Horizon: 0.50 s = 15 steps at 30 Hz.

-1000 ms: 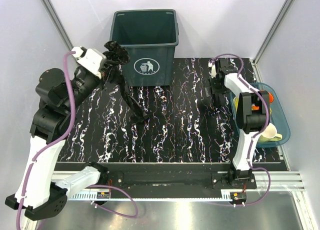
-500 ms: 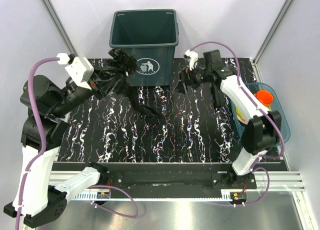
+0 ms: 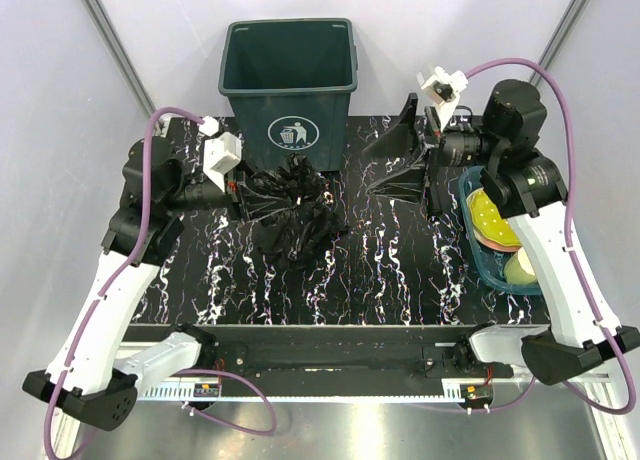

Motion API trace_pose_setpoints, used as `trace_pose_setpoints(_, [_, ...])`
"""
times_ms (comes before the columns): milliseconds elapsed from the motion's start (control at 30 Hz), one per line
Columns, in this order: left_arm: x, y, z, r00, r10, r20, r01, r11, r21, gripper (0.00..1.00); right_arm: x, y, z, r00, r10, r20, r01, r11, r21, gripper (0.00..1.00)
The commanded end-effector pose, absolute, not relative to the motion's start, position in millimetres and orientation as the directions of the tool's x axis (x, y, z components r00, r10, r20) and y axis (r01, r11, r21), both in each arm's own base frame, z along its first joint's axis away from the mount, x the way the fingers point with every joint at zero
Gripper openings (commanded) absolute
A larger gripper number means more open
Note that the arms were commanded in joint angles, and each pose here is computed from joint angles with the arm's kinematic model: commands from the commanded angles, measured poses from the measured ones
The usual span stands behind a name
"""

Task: Put the trash bags into the trash bin

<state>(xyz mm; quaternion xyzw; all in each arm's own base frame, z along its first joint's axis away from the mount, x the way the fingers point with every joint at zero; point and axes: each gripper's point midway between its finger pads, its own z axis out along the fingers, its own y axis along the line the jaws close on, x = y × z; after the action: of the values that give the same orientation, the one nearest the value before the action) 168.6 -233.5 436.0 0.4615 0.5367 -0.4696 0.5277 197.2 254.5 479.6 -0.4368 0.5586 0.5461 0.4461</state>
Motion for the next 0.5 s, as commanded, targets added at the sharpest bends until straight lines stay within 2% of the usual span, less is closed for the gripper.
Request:
trace_pose_setpoints(0, [152.9, -239.3, 445.4, 0.078, -0.030, -0.996, 0.997, -0.006, 0.079, 0.23, 196.5, 274.3, 466.6, -0.362, -0.030, -0.932, -0.931, -0.040, 0.363, 1.00])
trace_pose_setpoints(300, [157.1, -247.5, 430.9, 0.067, -0.009, -0.998, 0.997, -0.035, 0.068, 0.26, 179.2, 307.9, 454.5, -0.385, -0.085, -0.919, -0.912, -0.116, 0.393, 1.00])
trace_pose_setpoints(467, [160.7, -254.1, 404.4, 0.074, 0.054, -0.996, 0.997, -0.026, 0.072, 0.26, 171.5, 315.0, 454.8, -0.428, -0.087, -0.899, -0.886, -0.156, 0.437, 0.98])
